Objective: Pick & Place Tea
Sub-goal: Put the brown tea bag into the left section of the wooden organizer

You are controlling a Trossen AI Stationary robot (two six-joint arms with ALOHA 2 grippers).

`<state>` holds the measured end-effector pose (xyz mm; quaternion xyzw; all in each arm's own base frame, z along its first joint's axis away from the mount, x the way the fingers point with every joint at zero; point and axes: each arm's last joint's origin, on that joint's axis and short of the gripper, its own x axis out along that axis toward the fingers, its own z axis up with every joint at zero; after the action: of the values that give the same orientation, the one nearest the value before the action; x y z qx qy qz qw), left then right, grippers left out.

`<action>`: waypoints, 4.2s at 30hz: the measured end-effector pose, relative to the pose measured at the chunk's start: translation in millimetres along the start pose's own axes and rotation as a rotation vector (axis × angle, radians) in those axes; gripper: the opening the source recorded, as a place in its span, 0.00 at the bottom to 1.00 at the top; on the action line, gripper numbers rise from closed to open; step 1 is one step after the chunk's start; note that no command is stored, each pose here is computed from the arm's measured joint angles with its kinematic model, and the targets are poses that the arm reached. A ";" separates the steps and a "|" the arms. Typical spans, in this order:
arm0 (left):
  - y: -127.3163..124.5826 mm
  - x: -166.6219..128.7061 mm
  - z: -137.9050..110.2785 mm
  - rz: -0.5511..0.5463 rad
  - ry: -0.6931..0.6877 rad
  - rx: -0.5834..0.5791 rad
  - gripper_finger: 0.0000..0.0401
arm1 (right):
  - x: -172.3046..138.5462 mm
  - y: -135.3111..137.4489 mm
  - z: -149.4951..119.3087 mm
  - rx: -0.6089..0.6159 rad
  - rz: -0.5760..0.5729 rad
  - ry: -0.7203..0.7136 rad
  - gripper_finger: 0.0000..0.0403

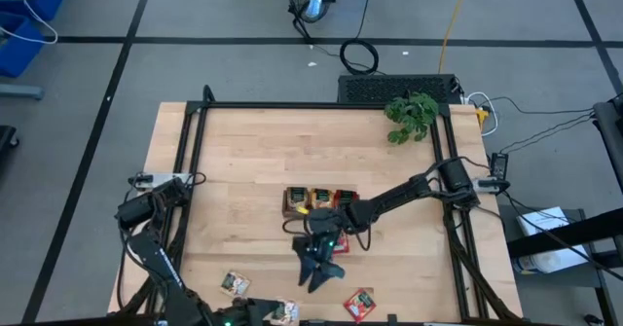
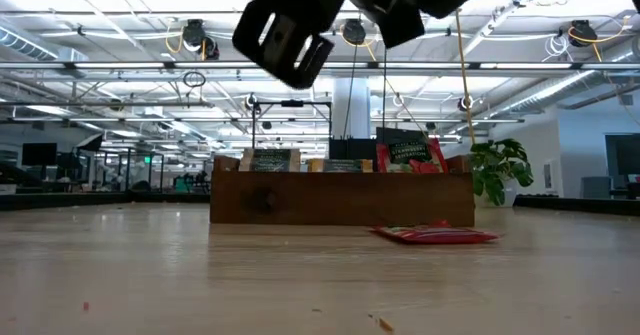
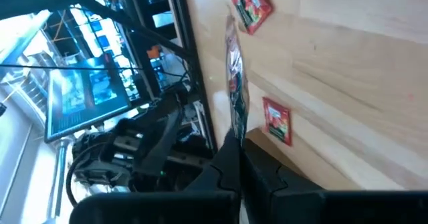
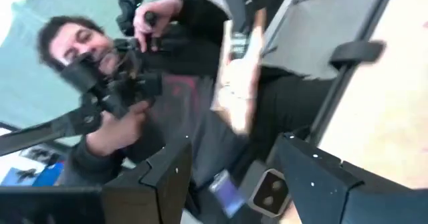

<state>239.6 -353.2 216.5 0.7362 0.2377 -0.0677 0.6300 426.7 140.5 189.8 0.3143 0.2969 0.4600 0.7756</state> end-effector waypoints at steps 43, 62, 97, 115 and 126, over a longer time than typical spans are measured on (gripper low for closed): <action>7.4 10.1 -2.0 0.033 0.027 -0.040 0.01 | -5.4 -23.1 -0.2 -0.087 0.081 0.008 0.50; 16.3 46.2 -23.2 -0.009 0.122 -0.102 0.01 | 25.8 -15.9 -18.2 -0.140 0.110 0.001 0.33; 13.9 -47.2 -57.6 0.110 0.135 -0.728 0.03 | -74.0 6.1 -22.9 -0.583 -0.461 -0.172 0.02; -35.9 49.1 -184.2 0.653 0.358 -1.426 0.03 | -136.0 7.6 -111.3 -0.793 -0.753 -0.461 0.02; 13.8 151.6 -208.9 0.128 0.348 -1.183 0.01 | -135.2 6.4 -115.7 -0.839 -0.769 -0.414 0.02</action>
<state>337.0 -113.8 209.5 0.2752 0.2896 0.2345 0.8862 282.4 46.1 145.4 -0.0653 0.0253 0.1540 0.9856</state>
